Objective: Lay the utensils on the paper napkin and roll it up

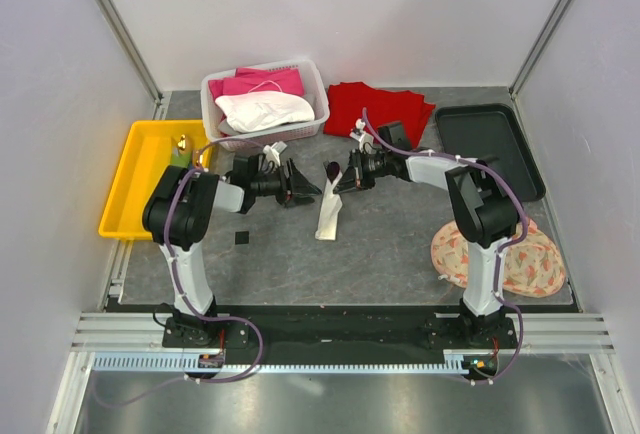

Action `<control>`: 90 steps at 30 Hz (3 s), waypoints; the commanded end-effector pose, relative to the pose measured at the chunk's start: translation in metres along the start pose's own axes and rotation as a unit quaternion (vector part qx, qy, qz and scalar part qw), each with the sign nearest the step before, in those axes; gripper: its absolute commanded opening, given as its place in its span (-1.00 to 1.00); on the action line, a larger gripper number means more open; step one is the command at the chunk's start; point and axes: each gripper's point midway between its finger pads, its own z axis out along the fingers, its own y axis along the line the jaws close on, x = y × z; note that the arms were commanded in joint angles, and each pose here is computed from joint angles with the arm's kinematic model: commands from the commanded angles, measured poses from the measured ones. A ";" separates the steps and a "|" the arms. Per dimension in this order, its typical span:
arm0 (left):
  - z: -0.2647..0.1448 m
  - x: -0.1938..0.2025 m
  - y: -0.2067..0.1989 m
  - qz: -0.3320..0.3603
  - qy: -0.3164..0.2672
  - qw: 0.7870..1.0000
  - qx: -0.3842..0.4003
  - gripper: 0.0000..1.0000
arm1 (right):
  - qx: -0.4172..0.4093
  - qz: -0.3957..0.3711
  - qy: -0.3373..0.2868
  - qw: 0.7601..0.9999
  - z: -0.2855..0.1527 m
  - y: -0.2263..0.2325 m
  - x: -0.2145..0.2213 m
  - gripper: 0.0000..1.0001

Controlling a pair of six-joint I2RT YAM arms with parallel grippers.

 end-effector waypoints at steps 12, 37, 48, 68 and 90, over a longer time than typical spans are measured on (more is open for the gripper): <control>-0.012 -0.011 -0.049 0.054 -0.029 0.992 0.108 0.36 | -0.074 -0.065 -0.035 0.995 -0.027 0.066 -0.035 -1.00; -0.029 -0.016 -0.084 0.068 -0.065 0.980 0.177 0.37 | -0.141 -0.070 -0.048 0.986 -0.051 0.130 -0.047 -1.00; -0.043 -0.017 -0.122 0.086 -0.061 0.967 0.233 0.39 | -0.160 -0.076 -0.042 0.983 -0.052 0.154 -0.045 -1.00; -0.076 0.002 -0.184 0.196 -0.058 0.938 0.281 0.46 | -0.192 -0.091 -0.035 0.977 -0.066 0.181 -0.047 -1.00; -0.092 -0.005 -0.242 0.213 -0.066 0.919 0.325 0.32 | -0.272 -0.100 -0.048 0.956 -0.090 0.240 -0.049 -1.00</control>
